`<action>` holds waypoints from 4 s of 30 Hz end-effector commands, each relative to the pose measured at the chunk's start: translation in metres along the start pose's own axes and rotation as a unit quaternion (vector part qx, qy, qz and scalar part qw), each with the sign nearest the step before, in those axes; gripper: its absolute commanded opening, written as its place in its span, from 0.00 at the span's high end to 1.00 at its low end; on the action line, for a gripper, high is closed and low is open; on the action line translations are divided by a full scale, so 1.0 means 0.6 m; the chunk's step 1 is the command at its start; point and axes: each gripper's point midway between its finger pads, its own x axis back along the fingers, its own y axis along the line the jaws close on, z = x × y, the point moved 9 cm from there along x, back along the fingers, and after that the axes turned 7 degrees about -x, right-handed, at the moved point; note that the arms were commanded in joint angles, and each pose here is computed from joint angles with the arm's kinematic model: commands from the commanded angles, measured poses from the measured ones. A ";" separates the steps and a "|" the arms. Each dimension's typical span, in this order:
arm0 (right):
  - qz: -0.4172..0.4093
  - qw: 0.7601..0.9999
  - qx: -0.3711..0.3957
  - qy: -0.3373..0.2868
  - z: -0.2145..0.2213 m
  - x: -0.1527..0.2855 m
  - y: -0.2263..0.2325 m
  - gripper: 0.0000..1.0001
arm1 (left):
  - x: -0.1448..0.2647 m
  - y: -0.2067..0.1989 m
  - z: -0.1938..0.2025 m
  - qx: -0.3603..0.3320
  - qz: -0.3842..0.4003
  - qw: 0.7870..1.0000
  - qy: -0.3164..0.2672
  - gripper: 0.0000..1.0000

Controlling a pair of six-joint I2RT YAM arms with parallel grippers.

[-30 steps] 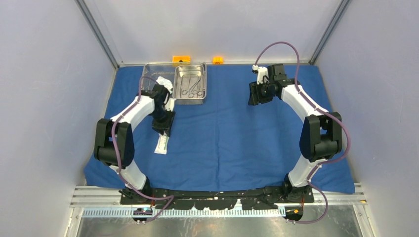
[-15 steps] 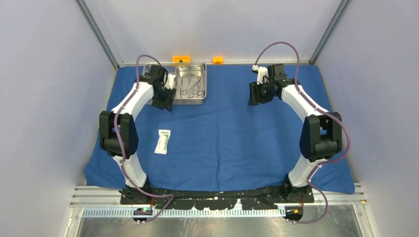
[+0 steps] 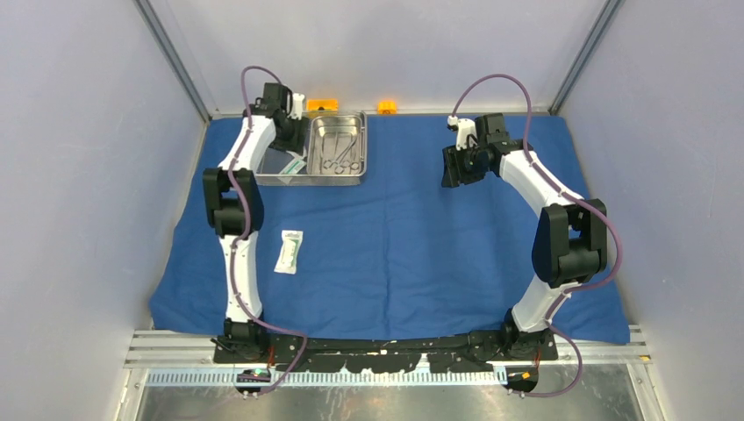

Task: Open and lay out the surgical kit

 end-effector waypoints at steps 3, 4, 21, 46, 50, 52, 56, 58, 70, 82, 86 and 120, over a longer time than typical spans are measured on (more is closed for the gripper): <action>0.007 1.000 0.013 -0.011 -0.010 0.002 -0.001 0.48 | -0.049 0.018 0.015 -0.010 0.022 0.999 0.049 0.44; 0.007 1.000 0.014 -0.009 -0.009 0.000 -0.002 0.48 | -0.057 0.018 0.022 -0.013 0.024 0.998 0.057 0.44; 0.008 1.000 0.011 0.002 -0.006 -0.011 -0.007 0.48 | -0.091 0.030 0.065 -0.011 0.050 0.994 0.099 0.61; 0.005 1.000 0.009 0.003 -0.006 -0.007 -0.004 0.49 | 0.082 0.038 -0.032 0.042 0.069 0.995 -0.054 1.00; 0.005 1.000 0.011 -0.001 -0.008 -0.003 -0.003 0.49 | 0.141 0.007 0.002 0.061 0.109 0.991 -0.051 1.00; 0.004 1.000 0.010 0.000 -0.007 -0.004 -0.002 0.49 | 0.176 -0.011 0.026 0.078 0.123 0.988 -0.053 1.00; -0.001 1.000 0.009 0.001 -0.007 -0.005 -0.002 0.49 | 0.212 -0.054 0.093 0.118 0.159 0.980 -0.037 1.00; -0.002 1.000 0.008 0.002 -0.007 -0.006 -0.002 0.49 | 0.222 -0.080 0.128 0.127 0.170 0.977 -0.025 1.00; 0.007 1.000 0.007 0.007 -0.002 -0.009 -0.006 0.49 | 0.196 -0.173 0.307 0.199 0.181 0.961 0.057 1.00; 0.012 1.000 0.010 0.006 -0.002 -0.006 -0.006 0.49 | 0.137 -0.184 0.330 0.222 0.181 0.952 0.108 1.00; 0.012 1.000 0.010 0.006 -0.002 -0.005 -0.006 0.49 | 0.125 -0.182 0.343 0.222 0.166 0.953 0.125 1.00; 0.024 0.999 0.021 0.014 -0.004 -0.013 -0.014 0.49 | 0.190 -0.153 0.261 0.176 0.141 0.971 0.076 0.50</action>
